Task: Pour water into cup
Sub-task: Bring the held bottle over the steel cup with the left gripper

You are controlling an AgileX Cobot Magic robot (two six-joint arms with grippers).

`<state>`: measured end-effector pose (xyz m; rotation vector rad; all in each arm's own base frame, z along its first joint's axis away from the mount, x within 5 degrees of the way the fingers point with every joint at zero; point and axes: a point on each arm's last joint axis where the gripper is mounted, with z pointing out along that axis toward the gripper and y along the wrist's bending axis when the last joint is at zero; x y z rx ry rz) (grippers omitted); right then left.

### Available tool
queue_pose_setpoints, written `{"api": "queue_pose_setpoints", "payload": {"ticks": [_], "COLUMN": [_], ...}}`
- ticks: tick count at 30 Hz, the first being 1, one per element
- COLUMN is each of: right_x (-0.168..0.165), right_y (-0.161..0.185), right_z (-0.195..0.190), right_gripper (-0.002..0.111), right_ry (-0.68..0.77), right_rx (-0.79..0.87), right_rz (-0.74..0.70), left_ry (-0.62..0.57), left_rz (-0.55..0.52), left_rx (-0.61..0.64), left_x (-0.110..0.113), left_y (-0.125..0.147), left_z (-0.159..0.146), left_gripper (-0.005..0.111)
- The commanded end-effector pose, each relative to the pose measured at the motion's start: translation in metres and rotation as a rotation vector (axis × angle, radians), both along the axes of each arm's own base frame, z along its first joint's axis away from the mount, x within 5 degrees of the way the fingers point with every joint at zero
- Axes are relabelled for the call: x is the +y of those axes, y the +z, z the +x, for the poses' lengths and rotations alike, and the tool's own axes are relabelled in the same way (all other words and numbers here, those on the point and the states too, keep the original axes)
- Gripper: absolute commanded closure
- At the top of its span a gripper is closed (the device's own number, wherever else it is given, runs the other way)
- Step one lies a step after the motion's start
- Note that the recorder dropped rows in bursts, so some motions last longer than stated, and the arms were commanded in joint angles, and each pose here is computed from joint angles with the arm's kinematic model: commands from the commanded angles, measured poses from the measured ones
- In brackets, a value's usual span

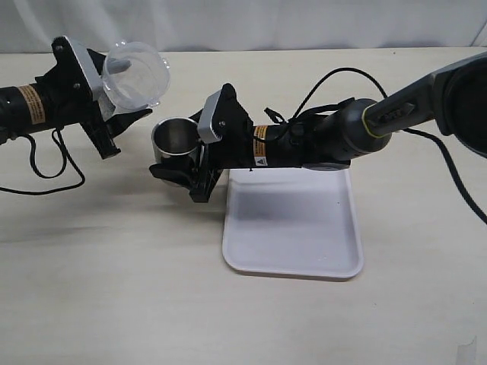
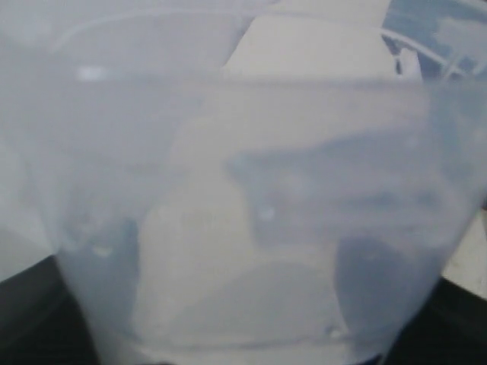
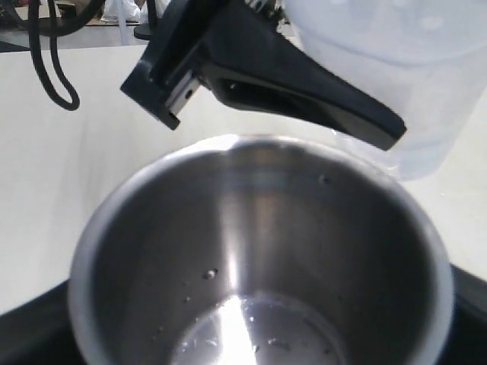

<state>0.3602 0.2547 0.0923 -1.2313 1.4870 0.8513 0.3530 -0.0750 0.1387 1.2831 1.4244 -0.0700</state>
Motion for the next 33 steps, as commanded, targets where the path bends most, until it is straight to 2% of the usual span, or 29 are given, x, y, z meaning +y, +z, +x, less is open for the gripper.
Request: {"api": "queue_pose_setpoints", "payload": {"ticks": [1, 10, 15, 22, 33], "right_x": [0.002, 0.001, 0.001, 0.000, 0.000], "right_y": [0.005, 0.004, 0.001, -0.012, -0.012], "right_z": [0.000, 0.001, 0.001, 0.000, 0.001], "right_gripper": [0.104, 0.104, 0.104, 0.104, 0.104], "right_ry": [0.016, 0.009, 0.004, 0.005, -0.001], "right_rx": [-0.024, -0.023, -0.016, 0.008, 0.005], "right_rz": [0.019, 0.008, -0.002, -0.016, -0.015], "left_ry": [-0.057, -0.045, -0.069, -0.079, -0.105], "left_rz": [-0.003, 0.049, 0.096, 0.078, 0.125], "left_rx": [-0.074, -0.092, -0.143, -0.184, -0.247], "left_x": [-0.014, -0.018, -0.018, -0.019, -0.019], "left_y": [0.011, 0.009, 0.009, 0.013, 0.014], "left_z": [-0.001, 0.000, 0.000, 0.000, 0.000], "left_gripper": [0.107, 0.107, 0.107, 0.107, 0.107]}}
